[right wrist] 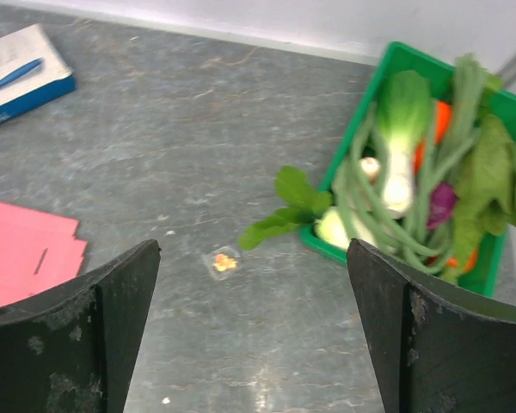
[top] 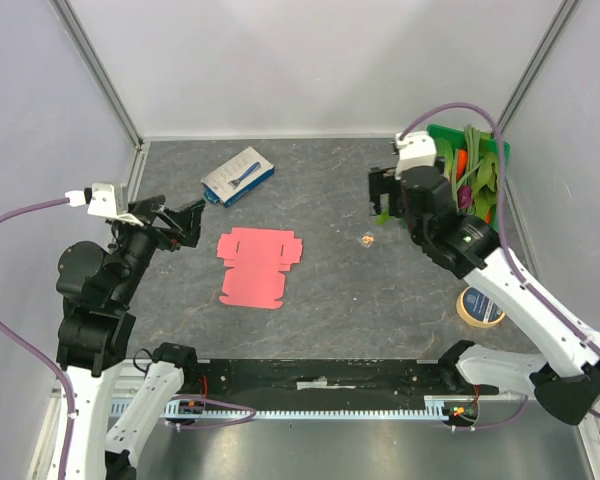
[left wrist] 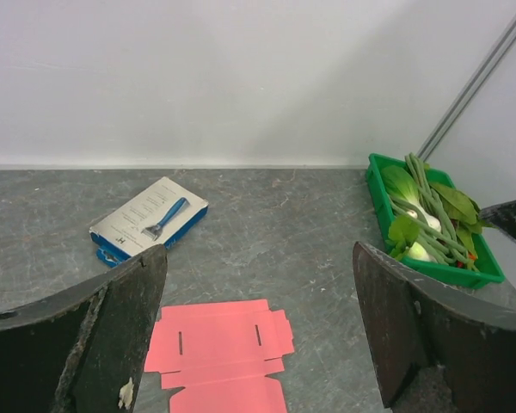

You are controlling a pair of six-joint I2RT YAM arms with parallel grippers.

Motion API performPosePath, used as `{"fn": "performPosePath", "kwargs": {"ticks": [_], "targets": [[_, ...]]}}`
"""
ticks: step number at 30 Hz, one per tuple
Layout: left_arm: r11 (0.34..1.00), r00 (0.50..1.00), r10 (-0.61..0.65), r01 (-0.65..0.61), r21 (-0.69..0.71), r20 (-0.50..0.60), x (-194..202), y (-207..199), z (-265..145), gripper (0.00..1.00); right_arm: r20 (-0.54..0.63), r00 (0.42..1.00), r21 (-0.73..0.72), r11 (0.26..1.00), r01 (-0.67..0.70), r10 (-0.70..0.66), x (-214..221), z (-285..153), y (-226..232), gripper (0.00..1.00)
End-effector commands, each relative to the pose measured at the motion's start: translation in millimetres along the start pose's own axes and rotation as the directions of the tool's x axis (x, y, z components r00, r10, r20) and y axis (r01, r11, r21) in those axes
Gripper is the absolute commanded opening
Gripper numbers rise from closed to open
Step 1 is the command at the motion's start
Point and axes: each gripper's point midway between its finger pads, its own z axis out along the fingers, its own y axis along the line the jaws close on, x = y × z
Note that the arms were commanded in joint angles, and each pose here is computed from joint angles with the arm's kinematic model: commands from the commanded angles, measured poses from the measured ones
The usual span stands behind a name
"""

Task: Fold the paper box

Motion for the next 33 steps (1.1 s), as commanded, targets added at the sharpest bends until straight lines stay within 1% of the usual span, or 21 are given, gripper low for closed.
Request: {"fn": "performPosePath", "kwargs": {"ticks": [1,2,3,5,6,7,8,9,10,12,13,17,22,23,25,26,27,29,30,31,33], "targets": [[1.0,0.999,0.02,-0.02,-0.011,0.025,-2.8,3.8,3.9,0.95,0.008,1.0,-0.091,0.996,-0.021,0.022,-6.1,9.5,51.4,0.98],[1.0,1.0,0.018,-0.018,-0.006,0.018,-0.7,3.3,4.8,0.95,-0.014,1.0,-0.142,0.99,-0.014,0.012,0.9,13.7,72.9,0.98],[1.0,1.0,0.01,-0.01,-0.006,0.005,2.6,3.3,5.0,0.95,-0.042,0.999,-0.253,0.967,-0.026,0.016,8.0,13.3,99.1,0.98],[1.0,1.0,-0.004,0.004,-0.009,-0.025,12.1,4.9,7.6,0.95,-0.1,0.993,-0.385,0.918,-0.093,0.059,24.8,22.1,142.2,0.98],[1.0,0.999,-0.022,0.021,-0.016,-0.048,18.6,5.9,7.9,0.95,-0.129,0.989,-0.46,0.879,-0.122,0.07,31.8,21.4,161.6,0.98],[0.999,0.997,-0.034,0.032,-0.025,-0.066,24.7,7.7,8.4,0.95,-0.138,0.985,-0.571,0.805,-0.161,0.099,29.9,15.9,188.3,0.98],[0.998,0.995,-0.052,0.049,-0.031,-0.087,30.4,8.4,10.4,0.95,-0.205,0.972,-0.591,0.778,-0.216,0.114,50.5,19.4,201.8,0.98],[0.998,0.993,-0.06,0.058,-0.025,-0.105,35.1,7.1,9.7,0.95,-0.194,0.97,-0.626,0.742,-0.238,0.147,45.8,20.8,212.2,0.98],[0.997,0.988,-0.072,0.069,-0.027,-0.137,42.9,7.2,9.2,0.95,-0.24,0.963,-0.655,0.711,-0.254,0.123,64.3,21.8,223.2,0.98],[0.994,0.975,-0.105,0.108,0.007,-0.196,55.5,-0.7,9.5,0.95,-0.293,0.949,-0.649,0.704,-0.289,0.12,79.7,31.5,227.5,0.98],[0.992,0.966,-0.118,0.126,0.019,-0.231,64.8,-3.4,8.4,0.94,-0.36,0.927,-0.643,0.693,-0.326,0.101,101.5,41.3,228.9,0.98],[0.969,0.916,-0.191,0.234,0.082,-0.353,106.4,-17.6,10.1,0.91,-0.518,0.842,-0.624,0.608,-0.492,0.15,144.1,53.2,233.5,0.8],[0.925,0.807,-0.281,0.372,0.077,-0.52,170.9,-24.3,10.1,0.82,-0.605,0.786,-0.567,0.623,-0.538,0.129,188.2,67.7,239.3,0.75],[0.912,0.8,-0.295,0.399,0.095,-0.522,172.7,-28.6,11.8,0.81,-0.616,0.777,-0.564,0.616,-0.55,0.129,192.6,69.6,240.6,0.72],[0.882,0.759,-0.313,0.455,0.122,-0.571,189.7,-37.0,6.2,0.79,-0.63,0.764,-0.546,0.62,-0.563,0.139,204.3,76.9,242.8,0.71],[0.864,0.742,-0.338,0.489,0.121,-0.579,192.2,-40.6,5.0,0.79,-0.632,0.761,-0.54,0.623,-0.566,0.144,207.7,80.0,243.7,0.7],[0.847,0.746,-0.341,0.508,0.158,-0.571,189.4,-46.3,5.4,0.79,-0.631,0.761,-0.534,0.63,-0.565,0.147,211.0,84.1,243.6,0.7],[0.811,0.702,-0.391,0.569,0.138,-0.596,203.8,-49.2,-0.5,0.78,-0.649,0.746,-0.51,0.643,-0.571,0.147,224.9,91.8,244.1,0.66],[0.796,0.704,-0.39,0.582,0.168,-0.594,202.6,-53.7,-1.2,0.77,-0.647,0.747,-0.506,0.646,-0.571,0.153,227.7,95.6,243.7,0.64],[0.787,0.684,-0.4,0.598,0.154,-0.61,213.0,-52.9,-4.9,0.76,-0.654,0.741,-0.492,0.658,-0.569,0.152,236.3,98.9,242.1,0.63],[0.777,0.676,-0.409,0.61,0.154,-0.612,216.0,-53.9,-8.5,0.76,-0.643,0.751,-0.482,0.684,-0.547,0.147,243.5,105.5,238.4,0.6]]}}
